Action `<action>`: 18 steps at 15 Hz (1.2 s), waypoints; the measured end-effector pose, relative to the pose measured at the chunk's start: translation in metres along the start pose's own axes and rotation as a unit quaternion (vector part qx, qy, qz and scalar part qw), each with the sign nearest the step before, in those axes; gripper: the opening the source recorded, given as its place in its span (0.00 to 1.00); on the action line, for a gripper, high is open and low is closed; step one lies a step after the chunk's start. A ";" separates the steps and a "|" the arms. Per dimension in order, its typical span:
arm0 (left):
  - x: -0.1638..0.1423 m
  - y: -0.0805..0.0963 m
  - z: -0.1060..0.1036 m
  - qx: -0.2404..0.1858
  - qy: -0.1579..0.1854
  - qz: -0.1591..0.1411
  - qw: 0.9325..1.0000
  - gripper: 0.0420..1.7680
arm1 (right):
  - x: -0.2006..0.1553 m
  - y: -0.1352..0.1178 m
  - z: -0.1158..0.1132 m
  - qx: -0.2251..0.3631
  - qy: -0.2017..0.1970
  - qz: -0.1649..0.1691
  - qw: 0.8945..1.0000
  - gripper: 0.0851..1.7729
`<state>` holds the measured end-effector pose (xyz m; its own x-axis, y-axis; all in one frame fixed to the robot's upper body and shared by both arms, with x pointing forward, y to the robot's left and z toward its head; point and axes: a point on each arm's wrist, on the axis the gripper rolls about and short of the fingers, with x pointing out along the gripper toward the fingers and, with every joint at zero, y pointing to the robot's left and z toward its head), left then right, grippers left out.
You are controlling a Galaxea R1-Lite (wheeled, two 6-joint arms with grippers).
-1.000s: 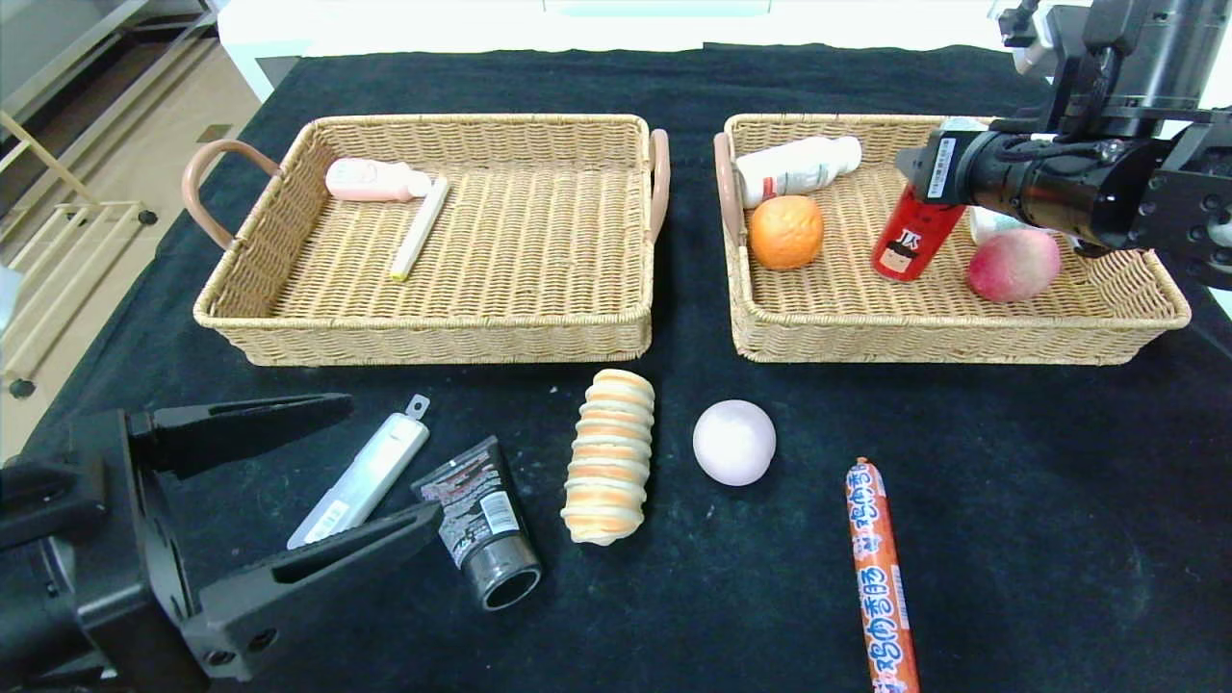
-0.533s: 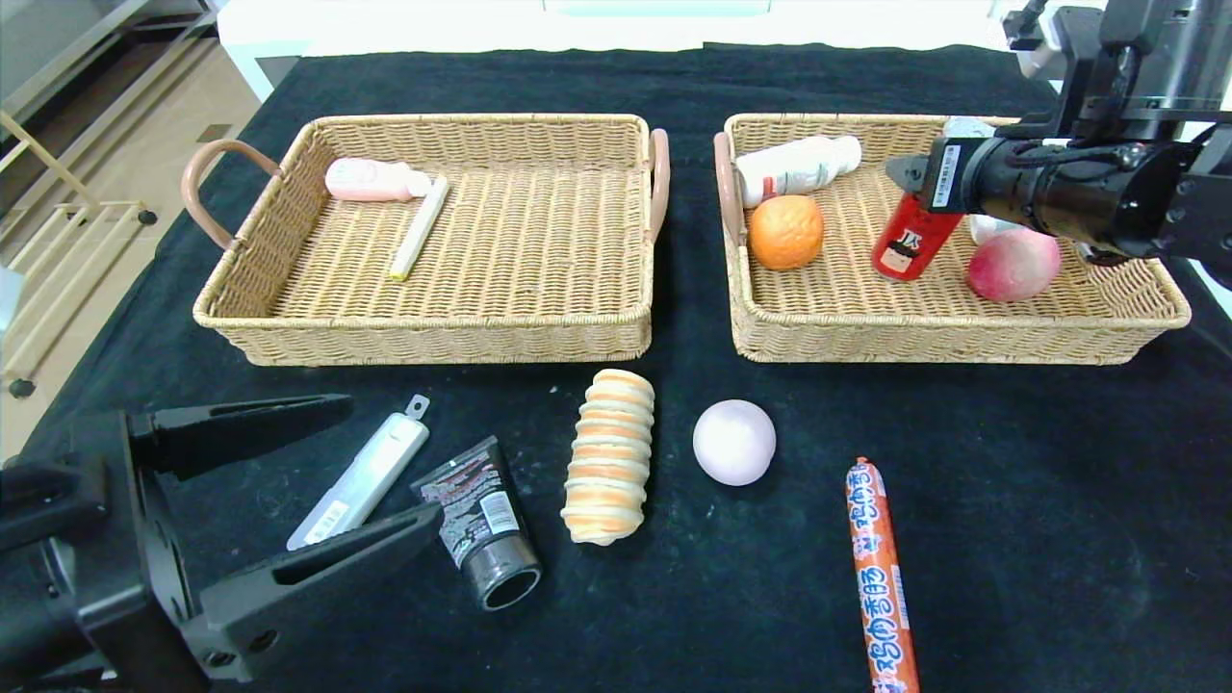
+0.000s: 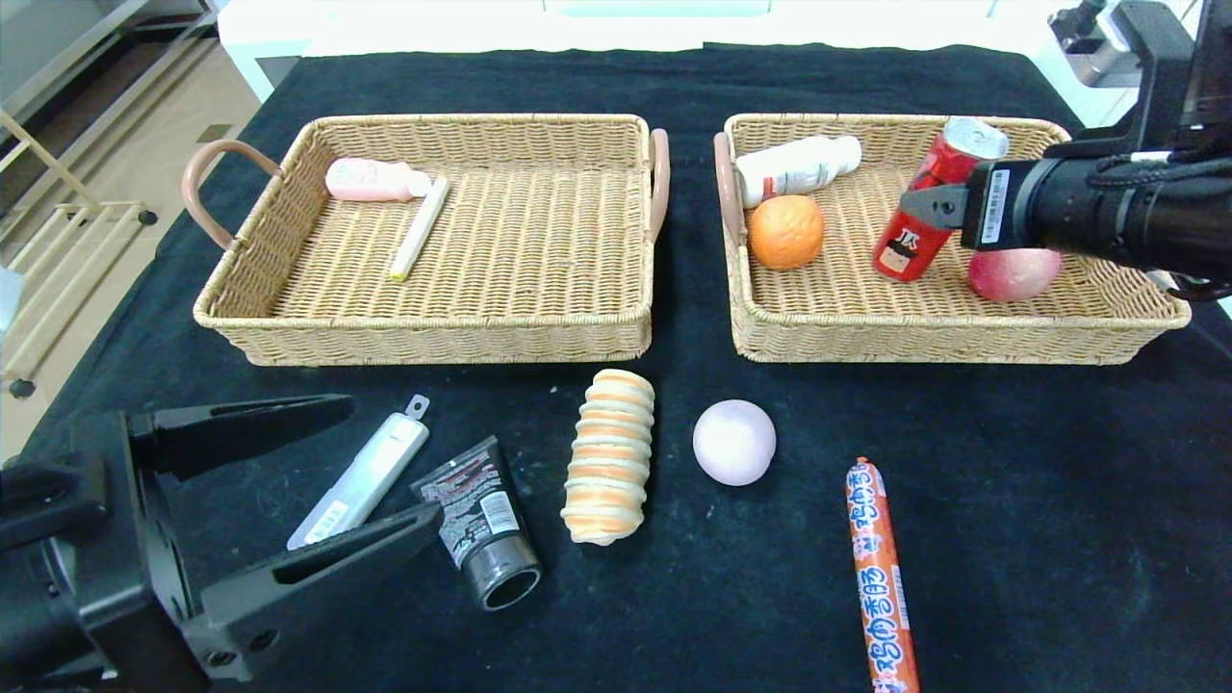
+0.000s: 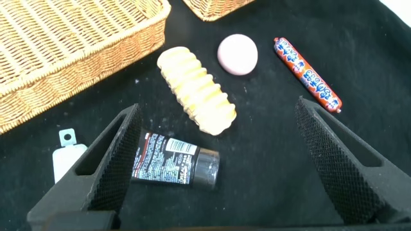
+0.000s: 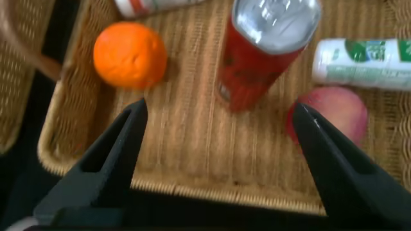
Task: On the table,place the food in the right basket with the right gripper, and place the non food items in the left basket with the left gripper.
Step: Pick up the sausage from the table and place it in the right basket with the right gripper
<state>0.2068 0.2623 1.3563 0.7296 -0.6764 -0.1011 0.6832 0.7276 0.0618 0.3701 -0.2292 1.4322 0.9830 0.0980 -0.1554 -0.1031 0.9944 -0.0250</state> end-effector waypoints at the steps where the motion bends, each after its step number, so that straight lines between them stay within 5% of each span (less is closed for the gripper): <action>1: 0.000 0.000 0.000 0.000 0.000 0.000 1.000 0.97 | -0.011 0.001 -0.005 -0.009 0.011 0.008 1.000 0.93; 9: 0.001 0.000 0.000 -0.001 0.003 0.001 1.000 0.97 | -0.064 0.008 -0.058 -0.036 0.138 0.049 0.989 0.95; 13: 0.001 0.000 -0.001 -0.002 0.005 0.001 1.000 0.97 | -0.074 0.018 -0.081 -0.018 0.223 0.060 0.973 0.95; 18: 0.004 0.001 -0.003 -0.004 0.013 0.001 1.000 0.97 | -0.072 0.035 -0.098 -0.023 0.282 0.069 0.957 0.96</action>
<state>0.2105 0.2605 1.3532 0.7294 -0.6725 -0.1259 0.6819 0.7294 0.0548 0.2808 -0.2053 1.3461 0.7218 0.1788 -0.6686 -0.2457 0.9693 -0.0059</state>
